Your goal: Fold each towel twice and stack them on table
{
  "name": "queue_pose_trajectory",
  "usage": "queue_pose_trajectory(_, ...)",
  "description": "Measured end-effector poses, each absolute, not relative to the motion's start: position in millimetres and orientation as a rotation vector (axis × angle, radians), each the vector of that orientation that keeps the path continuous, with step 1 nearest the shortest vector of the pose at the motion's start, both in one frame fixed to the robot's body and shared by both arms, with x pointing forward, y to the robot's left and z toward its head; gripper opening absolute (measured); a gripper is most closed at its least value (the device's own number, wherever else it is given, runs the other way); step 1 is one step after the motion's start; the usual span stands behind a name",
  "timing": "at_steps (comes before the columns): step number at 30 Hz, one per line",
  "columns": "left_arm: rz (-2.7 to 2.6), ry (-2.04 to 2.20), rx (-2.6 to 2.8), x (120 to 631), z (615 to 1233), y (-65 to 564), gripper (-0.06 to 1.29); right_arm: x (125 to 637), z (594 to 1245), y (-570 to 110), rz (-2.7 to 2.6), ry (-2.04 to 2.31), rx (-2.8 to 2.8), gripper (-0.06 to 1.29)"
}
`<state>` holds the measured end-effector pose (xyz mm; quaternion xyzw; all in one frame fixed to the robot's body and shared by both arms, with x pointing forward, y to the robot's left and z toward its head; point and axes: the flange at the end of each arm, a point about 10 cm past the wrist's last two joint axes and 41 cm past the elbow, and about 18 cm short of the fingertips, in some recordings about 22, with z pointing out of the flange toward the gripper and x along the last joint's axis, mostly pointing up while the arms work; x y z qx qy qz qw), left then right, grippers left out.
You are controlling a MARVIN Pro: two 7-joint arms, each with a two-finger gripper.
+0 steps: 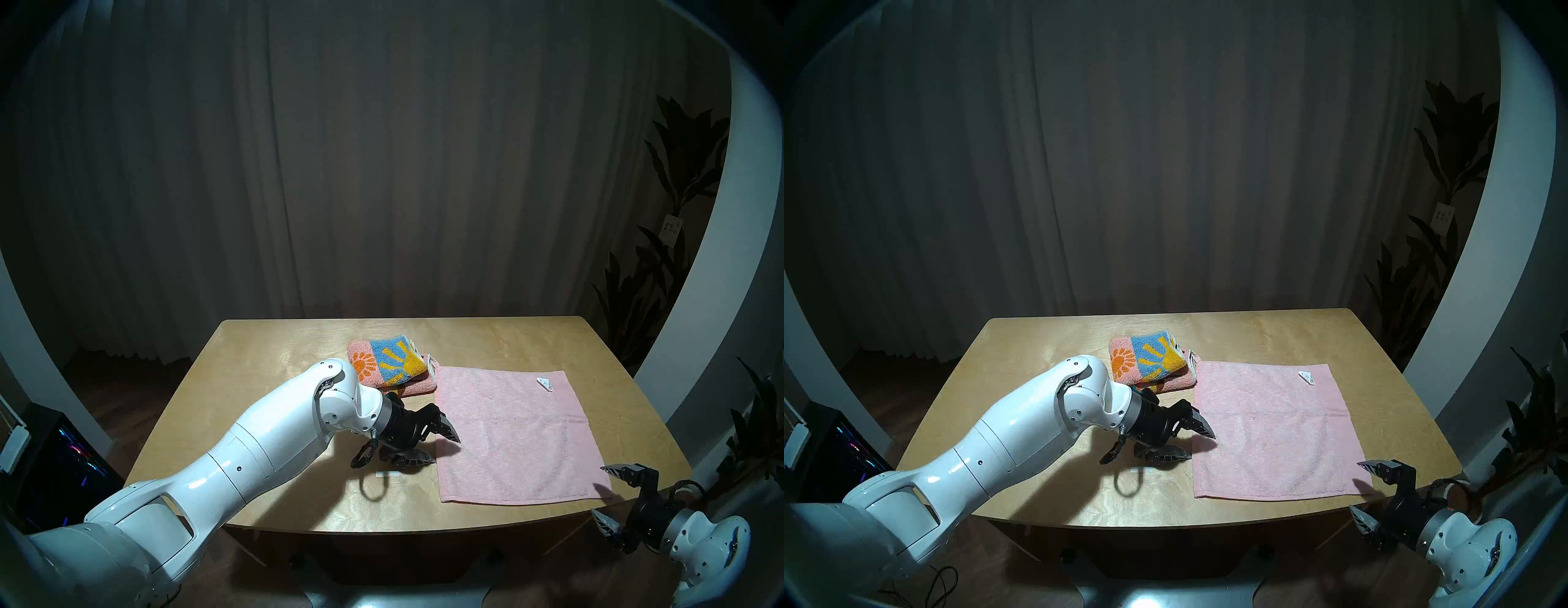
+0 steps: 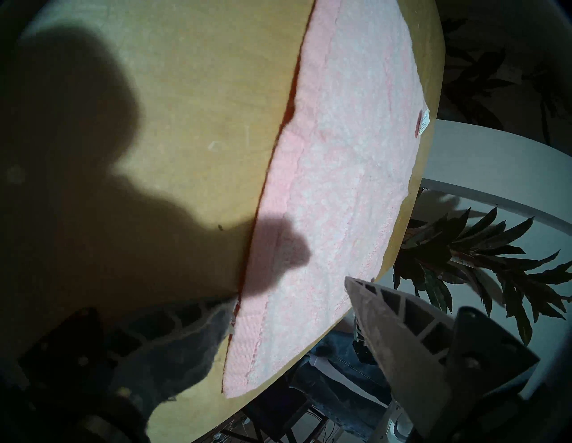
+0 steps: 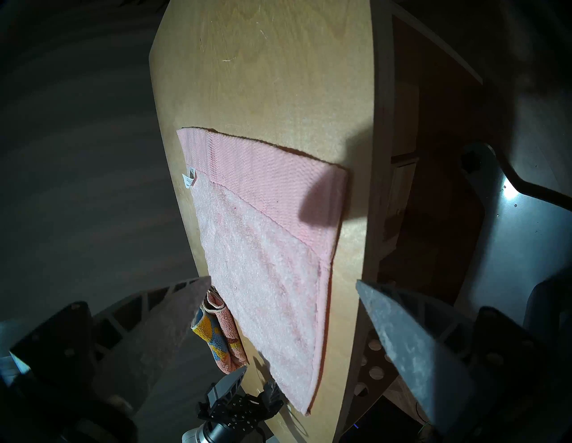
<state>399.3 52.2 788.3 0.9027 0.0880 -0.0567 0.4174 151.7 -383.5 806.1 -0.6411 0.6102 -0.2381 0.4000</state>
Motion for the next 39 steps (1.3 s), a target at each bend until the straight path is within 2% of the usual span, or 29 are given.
queue_pose_trajectory(39,-0.199,0.113,2.220,385,786,50,1.07,152,809,-381,-0.622,1.548,-1.606,1.23)
